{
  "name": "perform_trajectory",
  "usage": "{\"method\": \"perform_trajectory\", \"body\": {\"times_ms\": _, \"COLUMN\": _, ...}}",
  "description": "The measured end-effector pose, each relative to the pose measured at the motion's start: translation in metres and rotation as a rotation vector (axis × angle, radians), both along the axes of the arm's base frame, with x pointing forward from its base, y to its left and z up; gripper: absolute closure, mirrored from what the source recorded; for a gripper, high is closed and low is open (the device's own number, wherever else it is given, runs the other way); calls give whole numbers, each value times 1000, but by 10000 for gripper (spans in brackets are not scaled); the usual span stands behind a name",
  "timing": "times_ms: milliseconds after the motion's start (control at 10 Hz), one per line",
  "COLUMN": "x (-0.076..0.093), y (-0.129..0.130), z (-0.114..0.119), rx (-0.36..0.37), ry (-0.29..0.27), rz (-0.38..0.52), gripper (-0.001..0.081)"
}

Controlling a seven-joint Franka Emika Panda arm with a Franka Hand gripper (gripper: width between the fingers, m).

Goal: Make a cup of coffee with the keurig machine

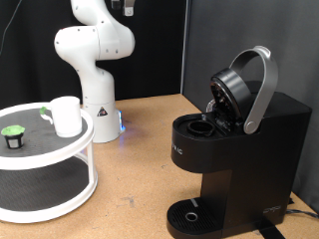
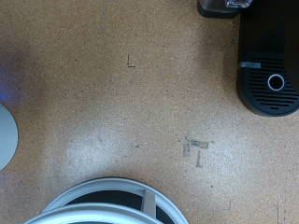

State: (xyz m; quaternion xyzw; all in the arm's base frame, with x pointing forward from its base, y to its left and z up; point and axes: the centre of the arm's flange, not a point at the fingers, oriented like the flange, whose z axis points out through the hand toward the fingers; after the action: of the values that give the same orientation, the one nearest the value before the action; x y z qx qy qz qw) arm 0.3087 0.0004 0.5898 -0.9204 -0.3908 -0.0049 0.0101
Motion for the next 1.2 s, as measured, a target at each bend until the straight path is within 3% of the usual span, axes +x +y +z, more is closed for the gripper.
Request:
{"method": "perform_trajectory", "body": {"times_ms": 200, "x": 1, "y": -11, "z": 2, "rx": 19, "ry": -22, "rz": 26, "gripper": 1}}
{"method": "perform_trajectory", "body": {"times_ms": 500, "x": -7, "y": -59, "z": 9, "rx": 59, "ry": -83, "rz": 41, "gripper": 1}}
{"method": "perform_trajectory", "body": {"times_ms": 700, "x": -19, "y": -91, "z": 7, "rx": 64, "ry": -58, "rz": 13, "gripper": 1}}
{"method": "perform_trajectory", "body": {"times_ms": 900, "x": -22, "y": -97, "z": 6, "rx": 70, "ry": -51, "rz": 12, "gripper": 1}}
{"method": "perform_trajectory", "body": {"times_ms": 1200, "x": -24, "y": -115, "z": -3, "rx": 74, "ry": -49, "rz": 95, "gripper": 1}}
